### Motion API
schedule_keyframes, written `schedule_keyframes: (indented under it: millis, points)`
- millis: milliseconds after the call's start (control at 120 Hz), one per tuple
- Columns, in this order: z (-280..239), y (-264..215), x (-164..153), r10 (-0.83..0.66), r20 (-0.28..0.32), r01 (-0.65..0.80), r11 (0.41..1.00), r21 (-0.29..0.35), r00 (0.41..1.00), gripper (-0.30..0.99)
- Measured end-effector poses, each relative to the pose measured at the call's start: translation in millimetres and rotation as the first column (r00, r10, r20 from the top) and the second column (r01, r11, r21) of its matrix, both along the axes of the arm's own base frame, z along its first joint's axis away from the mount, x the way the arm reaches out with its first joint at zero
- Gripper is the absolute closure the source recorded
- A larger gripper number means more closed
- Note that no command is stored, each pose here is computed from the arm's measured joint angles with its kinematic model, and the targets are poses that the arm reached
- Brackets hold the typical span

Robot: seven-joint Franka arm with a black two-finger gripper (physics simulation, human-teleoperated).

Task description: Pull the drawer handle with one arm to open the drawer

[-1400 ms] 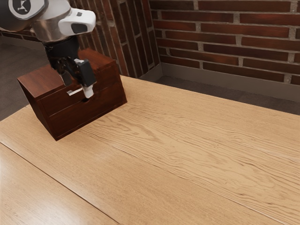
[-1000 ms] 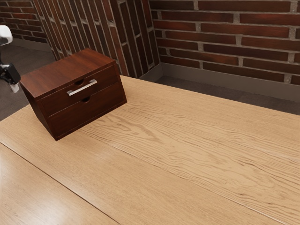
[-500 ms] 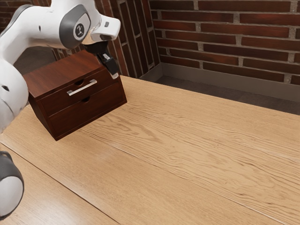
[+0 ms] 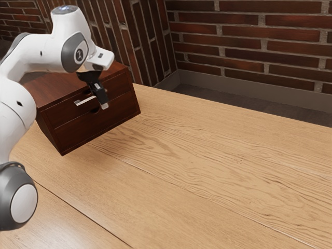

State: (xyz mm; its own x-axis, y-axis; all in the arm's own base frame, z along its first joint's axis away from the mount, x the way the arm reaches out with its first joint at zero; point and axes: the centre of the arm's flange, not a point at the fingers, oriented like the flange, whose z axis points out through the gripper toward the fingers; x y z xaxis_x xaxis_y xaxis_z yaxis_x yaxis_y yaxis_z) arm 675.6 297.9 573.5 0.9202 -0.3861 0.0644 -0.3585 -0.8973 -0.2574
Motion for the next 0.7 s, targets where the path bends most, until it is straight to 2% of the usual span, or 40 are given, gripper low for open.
schedule_keyframes:
  millis: [200,367,533,700]
  points:
    - [-12,8,9,-0.041,0.0,0.041,0.999,0.025,0.999,0.0]
    - [-13,-15,21,-0.101,-0.005,0.102,0.993,0.052,0.995,0.0]
    - [-11,-34,28,-0.129,-0.05,0.135,0.982,0.132,0.99,0.0]
    - [-13,-36,26,-0.117,-0.117,0.137,0.974,0.181,0.986,0.0]
